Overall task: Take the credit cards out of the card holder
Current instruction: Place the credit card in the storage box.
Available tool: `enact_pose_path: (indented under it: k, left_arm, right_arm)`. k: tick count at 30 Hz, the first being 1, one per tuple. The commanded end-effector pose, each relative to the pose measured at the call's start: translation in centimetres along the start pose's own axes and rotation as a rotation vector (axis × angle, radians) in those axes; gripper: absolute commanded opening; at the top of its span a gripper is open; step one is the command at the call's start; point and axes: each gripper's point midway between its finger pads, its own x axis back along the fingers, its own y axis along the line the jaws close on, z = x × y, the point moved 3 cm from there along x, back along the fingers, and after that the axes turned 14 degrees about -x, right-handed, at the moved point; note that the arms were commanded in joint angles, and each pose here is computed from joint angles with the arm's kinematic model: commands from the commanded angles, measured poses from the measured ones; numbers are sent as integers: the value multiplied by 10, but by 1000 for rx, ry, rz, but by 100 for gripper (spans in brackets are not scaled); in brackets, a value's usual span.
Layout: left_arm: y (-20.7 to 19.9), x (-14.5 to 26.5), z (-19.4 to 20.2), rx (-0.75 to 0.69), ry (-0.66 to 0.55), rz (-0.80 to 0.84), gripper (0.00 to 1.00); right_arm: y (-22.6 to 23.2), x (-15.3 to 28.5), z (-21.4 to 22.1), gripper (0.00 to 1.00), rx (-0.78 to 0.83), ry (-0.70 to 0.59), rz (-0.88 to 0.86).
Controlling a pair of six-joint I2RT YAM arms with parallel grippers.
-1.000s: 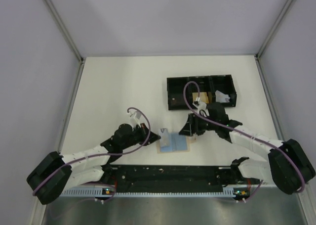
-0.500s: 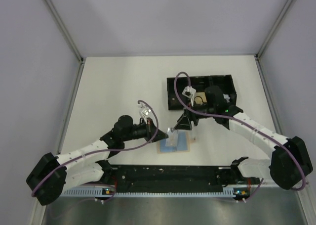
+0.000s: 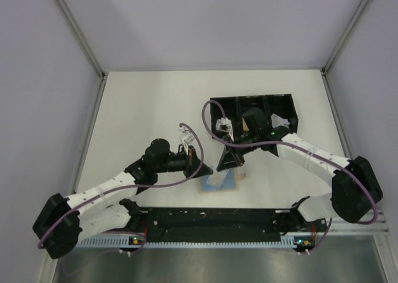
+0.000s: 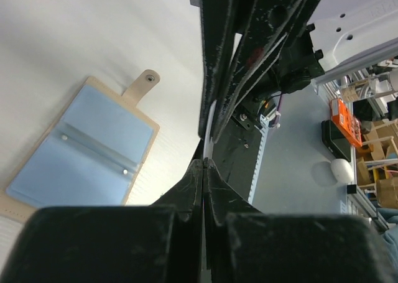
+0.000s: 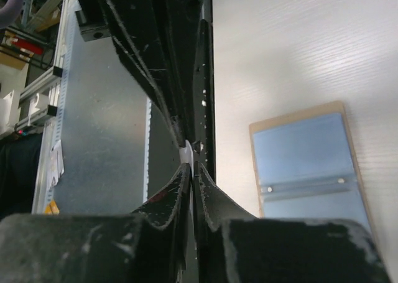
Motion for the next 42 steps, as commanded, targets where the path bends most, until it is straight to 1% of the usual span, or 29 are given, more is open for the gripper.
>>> enact_pose_path:
  k: [1,4,5,7,11,13,15,18,22,25,27,31,35,38,42]
  left_arm:
    - [-5,3,-20,-82,-22,-6,0]
    - [3,8,-26,-97,-31,-95,0]
    - [7,11,-29,-97,-35,-144,5]
    - [14,20,-38,-94,-54,-242,20]
    - [26,54,-60,-101,-138,-484,63]
    - [32,78,-74,-106,-192,-626,79]
    - [37,107,-87,-112,-237,-786,89]
    - [35,148,-101,-145,-268,-958,98]
    - [32,200,-109,-203,-275,-1173,98]
    - [33,224,-111,-245,-296,-1273,98]
    - [35,228,-108,-259,-323,-1289,98]
    - [45,218,-93,-263,-336,-1266,98]
    - [54,214,-84,-274,-295,-1278,98]
    - [57,215,-81,-258,-288,-1285,98]
    - [58,219,-81,-247,-307,-1290,98]
  right_arm:
    - [19,3,-14,0,95,-5,-51]
    - [20,6,-16,0,107,-16,-27]
    - [20,7,-18,0,109,-23,-13]
    - [16,10,-20,0,96,-38,25]
    - [8,25,-31,0,39,-101,117]
    - [3,36,-38,0,-2,-148,181]
    - [0,49,-46,0,-37,-201,233]
    - [-10,71,-54,0,-95,-273,348]
    - [-30,109,-66,0,-206,-388,505]
    - [-43,141,-74,0,-279,-485,603]
    - [-53,163,-77,0,-321,-536,698]
    - [-62,208,-94,0,-353,-637,874]
    - [-77,251,-97,0,-397,-714,1060]
    - [-88,274,-94,0,-441,-752,1108]
    - [-104,300,-88,0,-492,-781,1182]
